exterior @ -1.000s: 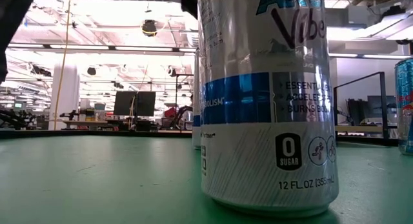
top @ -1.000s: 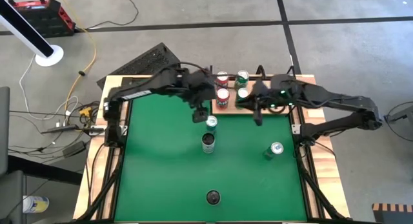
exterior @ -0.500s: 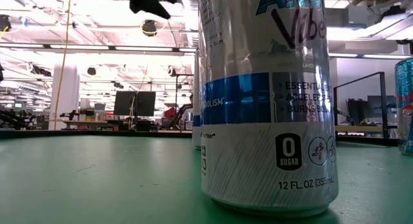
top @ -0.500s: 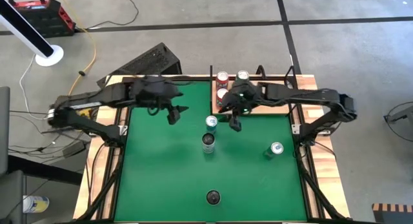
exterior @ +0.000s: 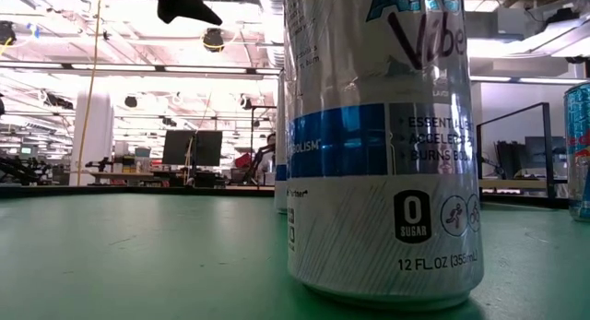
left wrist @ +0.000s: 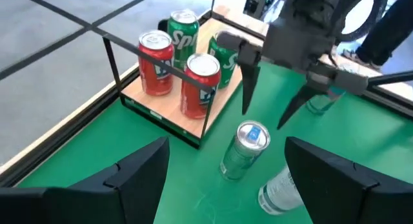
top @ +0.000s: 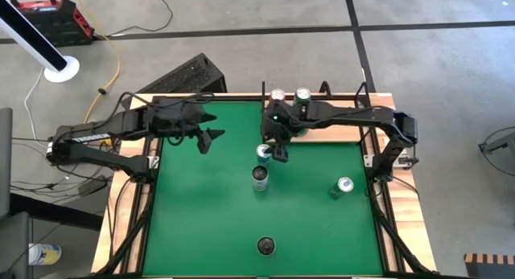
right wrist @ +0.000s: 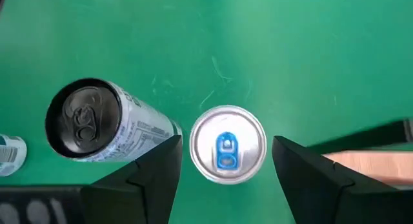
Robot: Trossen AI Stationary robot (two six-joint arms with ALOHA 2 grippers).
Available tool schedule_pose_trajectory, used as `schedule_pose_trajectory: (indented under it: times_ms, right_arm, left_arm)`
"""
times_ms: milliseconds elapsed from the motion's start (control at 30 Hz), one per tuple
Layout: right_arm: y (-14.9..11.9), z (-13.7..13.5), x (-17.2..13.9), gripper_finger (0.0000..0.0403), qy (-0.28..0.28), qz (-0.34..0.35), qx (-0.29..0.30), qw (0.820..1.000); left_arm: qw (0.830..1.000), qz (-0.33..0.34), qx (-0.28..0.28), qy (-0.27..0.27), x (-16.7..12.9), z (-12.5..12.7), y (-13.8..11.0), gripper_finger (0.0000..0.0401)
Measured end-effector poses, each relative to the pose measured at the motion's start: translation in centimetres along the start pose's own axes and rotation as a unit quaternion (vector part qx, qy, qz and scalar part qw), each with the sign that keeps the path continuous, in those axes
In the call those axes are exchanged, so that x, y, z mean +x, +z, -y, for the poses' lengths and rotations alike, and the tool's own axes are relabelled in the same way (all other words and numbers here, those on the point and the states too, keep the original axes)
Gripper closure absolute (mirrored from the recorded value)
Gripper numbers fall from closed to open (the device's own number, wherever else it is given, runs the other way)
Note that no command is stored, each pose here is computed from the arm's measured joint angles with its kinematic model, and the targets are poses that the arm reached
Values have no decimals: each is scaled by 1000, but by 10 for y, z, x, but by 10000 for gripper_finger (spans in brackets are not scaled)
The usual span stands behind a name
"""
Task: Place canned beverage on shelf
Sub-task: Put the left blue soda can on the shelf
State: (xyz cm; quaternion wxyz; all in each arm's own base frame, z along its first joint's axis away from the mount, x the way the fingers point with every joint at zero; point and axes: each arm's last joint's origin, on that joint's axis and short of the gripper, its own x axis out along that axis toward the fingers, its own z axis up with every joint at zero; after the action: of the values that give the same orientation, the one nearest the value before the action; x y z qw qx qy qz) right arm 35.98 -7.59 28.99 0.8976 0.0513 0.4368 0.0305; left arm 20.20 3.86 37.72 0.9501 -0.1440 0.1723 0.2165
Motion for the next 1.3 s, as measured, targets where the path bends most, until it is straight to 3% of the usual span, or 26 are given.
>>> schedule_pose_trajectory:
  times_ms: [367, 567, 1100, 1300]
  right_arm:
    - [0, -6, 4, 136, 5, -7, -10, 1000]
    - [4, -6, 4, 136, -39, 7, -49, 998]
    - [0, -15, 6, 136, -28, -13, -31, 999]
    - [2, -19, 7, 136, -66, -13, -79, 995]
  left_arm:
    - [1000, -2, 11, 13, 1, -1, -1, 109]
    - [1000, -1, 17, 13, 1, -1, -1, 109]
    - [999, 1, 32, 23, 1, -1, -1, 109]
    - [999, 1, 32, 24, 1, -1, -1, 109]
